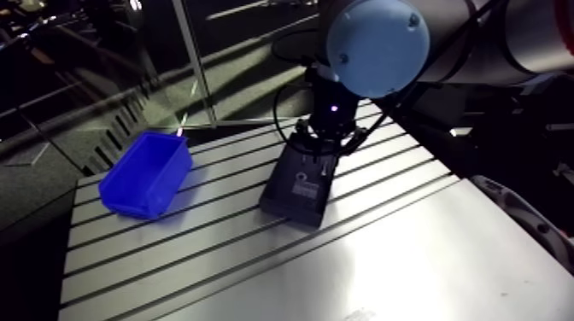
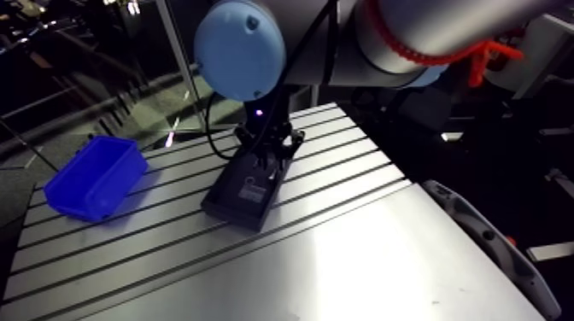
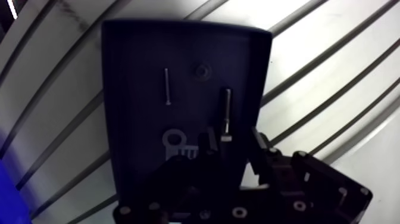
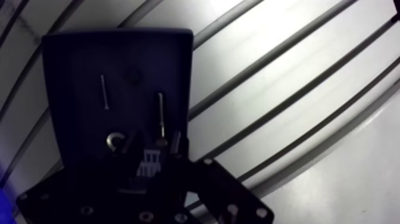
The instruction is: Pick up the M10 bolt from the tray and put it into the blue bin.
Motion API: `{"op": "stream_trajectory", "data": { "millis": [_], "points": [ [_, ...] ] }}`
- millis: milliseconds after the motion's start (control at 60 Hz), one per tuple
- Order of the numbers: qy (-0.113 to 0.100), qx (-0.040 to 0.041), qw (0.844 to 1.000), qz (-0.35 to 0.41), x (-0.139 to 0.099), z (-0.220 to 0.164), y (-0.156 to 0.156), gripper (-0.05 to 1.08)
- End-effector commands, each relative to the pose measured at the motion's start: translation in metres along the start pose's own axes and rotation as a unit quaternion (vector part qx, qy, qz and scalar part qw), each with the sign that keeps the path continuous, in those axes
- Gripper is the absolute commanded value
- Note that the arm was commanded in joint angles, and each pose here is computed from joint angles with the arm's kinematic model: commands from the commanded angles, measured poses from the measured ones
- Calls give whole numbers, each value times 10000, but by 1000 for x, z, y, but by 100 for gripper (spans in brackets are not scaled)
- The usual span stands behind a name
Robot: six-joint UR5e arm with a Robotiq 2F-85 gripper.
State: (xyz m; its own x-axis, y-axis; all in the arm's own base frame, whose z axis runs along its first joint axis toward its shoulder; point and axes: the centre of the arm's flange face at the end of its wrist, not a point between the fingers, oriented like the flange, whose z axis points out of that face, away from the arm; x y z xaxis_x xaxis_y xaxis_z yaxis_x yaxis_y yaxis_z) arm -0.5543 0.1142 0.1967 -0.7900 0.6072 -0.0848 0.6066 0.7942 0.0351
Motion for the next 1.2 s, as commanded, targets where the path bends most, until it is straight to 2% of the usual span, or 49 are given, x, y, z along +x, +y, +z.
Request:
{"op": "stream_trajectory", "data": {
  "millis": [17,1200],
  "points": [
    [-25,-13,10000,6,1,4,0,62],
    [-77,-24,10000,6,3,13,0,65]
  ]
}}
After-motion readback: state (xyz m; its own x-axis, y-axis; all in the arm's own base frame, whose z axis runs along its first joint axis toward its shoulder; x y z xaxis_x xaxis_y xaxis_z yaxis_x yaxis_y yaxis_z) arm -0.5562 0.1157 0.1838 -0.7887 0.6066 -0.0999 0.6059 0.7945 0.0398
